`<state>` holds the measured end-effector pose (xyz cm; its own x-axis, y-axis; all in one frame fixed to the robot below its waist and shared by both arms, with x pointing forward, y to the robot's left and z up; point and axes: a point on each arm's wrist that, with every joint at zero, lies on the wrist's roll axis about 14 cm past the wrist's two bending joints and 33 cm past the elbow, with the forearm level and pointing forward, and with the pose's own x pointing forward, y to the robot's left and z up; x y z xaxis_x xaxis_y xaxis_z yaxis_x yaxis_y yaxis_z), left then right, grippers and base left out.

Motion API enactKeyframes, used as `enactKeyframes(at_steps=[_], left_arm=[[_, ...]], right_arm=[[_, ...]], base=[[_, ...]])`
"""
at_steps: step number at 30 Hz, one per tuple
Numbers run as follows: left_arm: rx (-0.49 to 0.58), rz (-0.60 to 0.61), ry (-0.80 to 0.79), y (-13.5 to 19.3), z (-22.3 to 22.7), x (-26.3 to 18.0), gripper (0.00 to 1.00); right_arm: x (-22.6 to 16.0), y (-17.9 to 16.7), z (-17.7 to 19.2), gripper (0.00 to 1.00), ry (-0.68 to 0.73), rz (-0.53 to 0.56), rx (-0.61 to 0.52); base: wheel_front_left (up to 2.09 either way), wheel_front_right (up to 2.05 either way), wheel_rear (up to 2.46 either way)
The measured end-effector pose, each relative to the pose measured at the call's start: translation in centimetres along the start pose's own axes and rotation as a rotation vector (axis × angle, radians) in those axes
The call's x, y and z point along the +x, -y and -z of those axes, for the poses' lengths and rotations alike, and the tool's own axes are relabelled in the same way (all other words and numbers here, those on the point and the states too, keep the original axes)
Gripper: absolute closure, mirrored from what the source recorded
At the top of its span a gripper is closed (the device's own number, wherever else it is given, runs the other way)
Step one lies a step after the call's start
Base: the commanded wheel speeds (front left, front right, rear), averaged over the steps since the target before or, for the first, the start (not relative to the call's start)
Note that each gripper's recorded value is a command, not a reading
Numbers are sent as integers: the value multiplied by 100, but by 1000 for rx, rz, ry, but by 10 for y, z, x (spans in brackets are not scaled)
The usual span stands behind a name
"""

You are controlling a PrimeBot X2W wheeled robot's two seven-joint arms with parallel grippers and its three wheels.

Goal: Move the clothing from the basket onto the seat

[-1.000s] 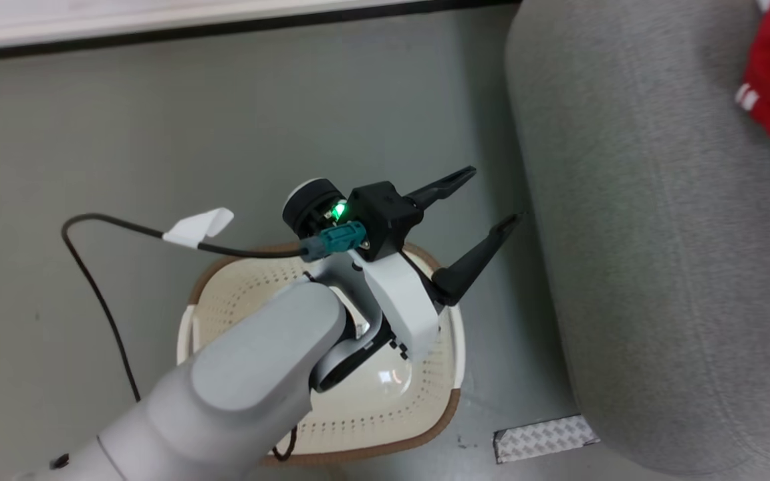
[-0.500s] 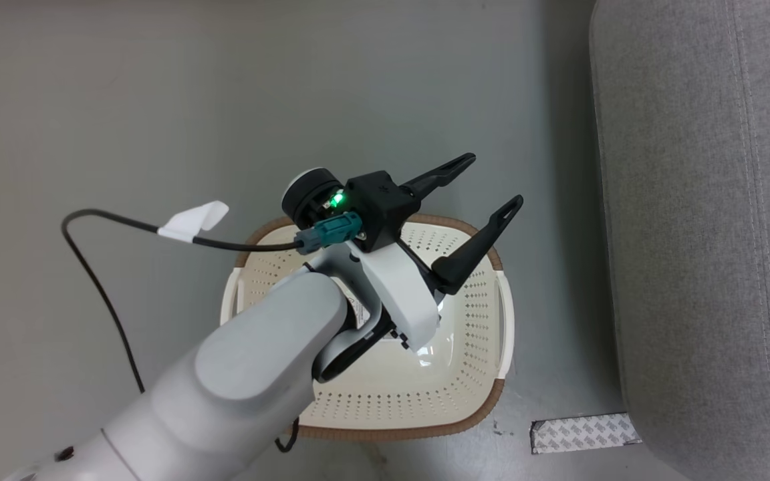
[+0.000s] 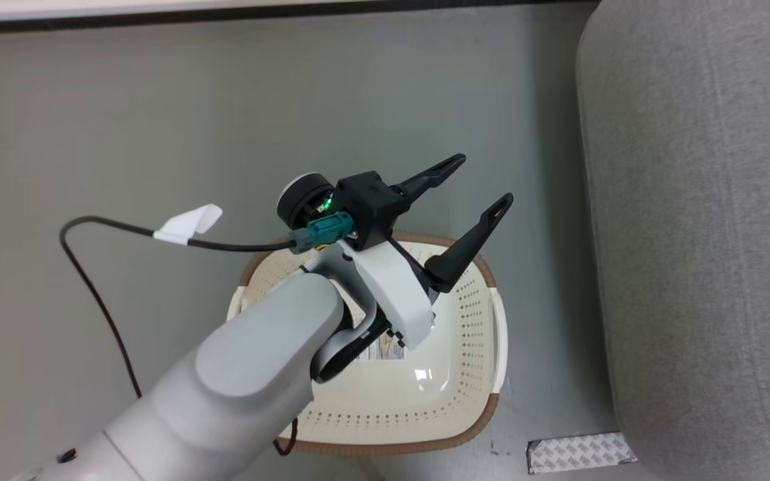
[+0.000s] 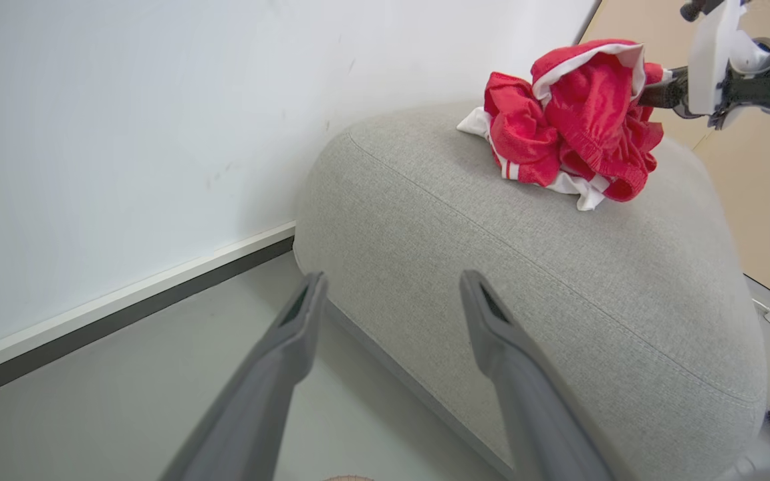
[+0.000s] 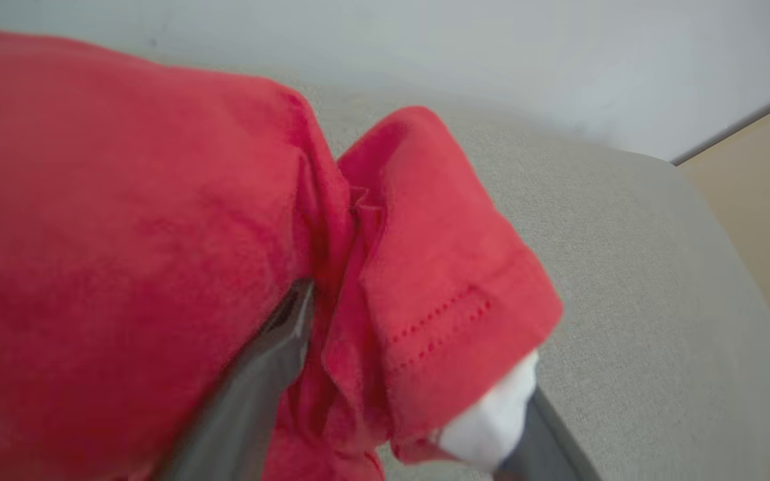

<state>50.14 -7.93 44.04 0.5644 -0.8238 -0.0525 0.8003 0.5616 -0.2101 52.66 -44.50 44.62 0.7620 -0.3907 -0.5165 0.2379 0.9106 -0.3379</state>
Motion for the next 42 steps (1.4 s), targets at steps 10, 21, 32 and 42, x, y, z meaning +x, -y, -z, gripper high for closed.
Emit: enactKeyframes(at_steps=[10, 21, 32, 42], left_arm=[[33, 6, 38, 29, -31, -8, 0], [69, -61, 126, 54, -81, -33, 0], [103, -282, 232, 21, -126, -92, 0], [131, -576, 307, -21, -139, -184, 0]], right_arm=[[-46, 23, 4, 0, -41, -6, 27], [-122, 53, -54, 0, 238, -15, 13], [-188, -4, -118, 0, 585, -188, -8], [-228, -97, -98, 0, 743, -412, 141]], base=[[0, 0, 0], [0, 0, 0], [0, 0, 0], [0, 0, 0]])
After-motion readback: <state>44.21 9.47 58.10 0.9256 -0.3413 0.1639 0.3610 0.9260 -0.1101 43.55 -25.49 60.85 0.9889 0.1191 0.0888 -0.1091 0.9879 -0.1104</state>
